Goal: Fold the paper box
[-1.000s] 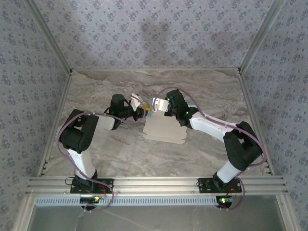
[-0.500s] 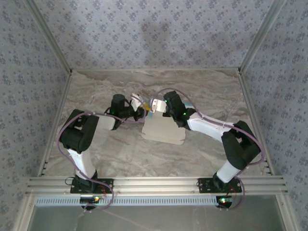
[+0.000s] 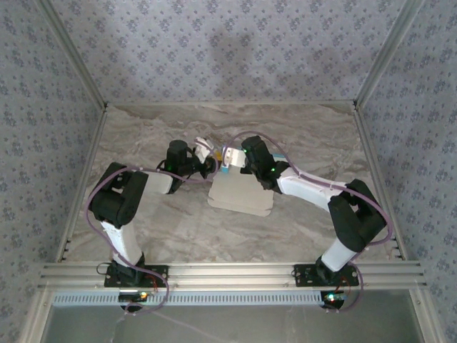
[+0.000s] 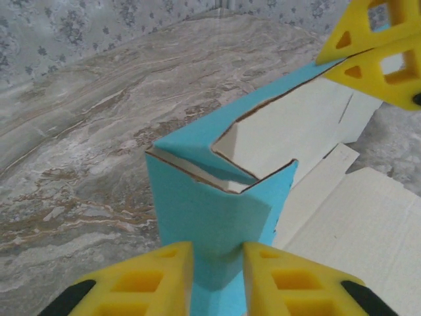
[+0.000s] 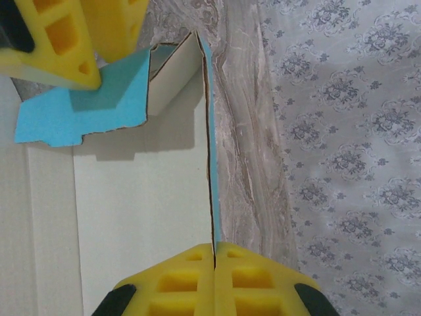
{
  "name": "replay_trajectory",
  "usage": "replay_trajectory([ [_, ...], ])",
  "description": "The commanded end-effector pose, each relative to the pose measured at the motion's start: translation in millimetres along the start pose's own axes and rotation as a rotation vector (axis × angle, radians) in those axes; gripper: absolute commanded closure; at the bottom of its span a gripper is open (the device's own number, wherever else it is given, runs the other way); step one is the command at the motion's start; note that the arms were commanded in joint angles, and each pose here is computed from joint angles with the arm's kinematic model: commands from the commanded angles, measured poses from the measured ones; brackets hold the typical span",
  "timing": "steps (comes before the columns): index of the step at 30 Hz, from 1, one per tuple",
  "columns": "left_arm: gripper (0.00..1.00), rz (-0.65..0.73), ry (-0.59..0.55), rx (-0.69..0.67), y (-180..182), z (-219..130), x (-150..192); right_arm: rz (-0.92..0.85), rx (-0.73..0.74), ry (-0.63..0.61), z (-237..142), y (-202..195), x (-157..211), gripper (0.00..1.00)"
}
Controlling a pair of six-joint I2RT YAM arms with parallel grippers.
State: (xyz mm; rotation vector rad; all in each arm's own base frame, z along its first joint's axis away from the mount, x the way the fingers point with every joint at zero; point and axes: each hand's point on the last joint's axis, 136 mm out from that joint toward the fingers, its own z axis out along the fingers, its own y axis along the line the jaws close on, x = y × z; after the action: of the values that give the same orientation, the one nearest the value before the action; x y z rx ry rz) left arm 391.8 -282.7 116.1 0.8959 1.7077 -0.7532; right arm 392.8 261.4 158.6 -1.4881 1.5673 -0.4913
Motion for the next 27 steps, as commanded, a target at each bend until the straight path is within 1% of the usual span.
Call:
replay_trajectory([
  [1, 0.65, 0.059, -0.075, -0.022, 1, 2, -25, -0.003, -0.053, -0.041, -1, 16, -12, 1.0],
  [4, 0.61, 0.082, -0.059, -0.048, 3, 2, -20, -0.001, -0.051, -0.044, -2, 14, -13, 1.0],
  [8, 0.6, 0.113, -0.033, -0.059, 4, 0, -14, -0.013, -0.057, -0.043, -3, 15, -13, 1.0],
  [12, 0.6, 0.139, -0.006, -0.026, -2, 0, -9, -0.023, -0.052, -0.04, -3, 11, -13, 1.0],
  [16, 0.58, 0.114, -0.003, -0.005, -3, -1, -5, -0.026, -0.056, -0.044, -4, 5, -15, 1.0],
  [18, 0.54, 0.097, -0.013, 0.011, -4, 0, -4, -0.026, -0.056, -0.044, -3, 2, -17, 1.0],
  [20, 0.52, 0.084, -0.014, -0.006, 1, 2, -4, -0.024, -0.068, -0.05, -3, 3, -18, 1.0],
  [23, 0.52, 0.071, -0.039, -0.03, 7, 5, -8, -0.025, -0.087, -0.051, -2, 6, -19, 1.0],
  [27, 0.57, 0.04, -0.064, -0.065, 14, 10, -14, -0.016, -0.097, -0.047, -3, 10, -18, 1.0],
])
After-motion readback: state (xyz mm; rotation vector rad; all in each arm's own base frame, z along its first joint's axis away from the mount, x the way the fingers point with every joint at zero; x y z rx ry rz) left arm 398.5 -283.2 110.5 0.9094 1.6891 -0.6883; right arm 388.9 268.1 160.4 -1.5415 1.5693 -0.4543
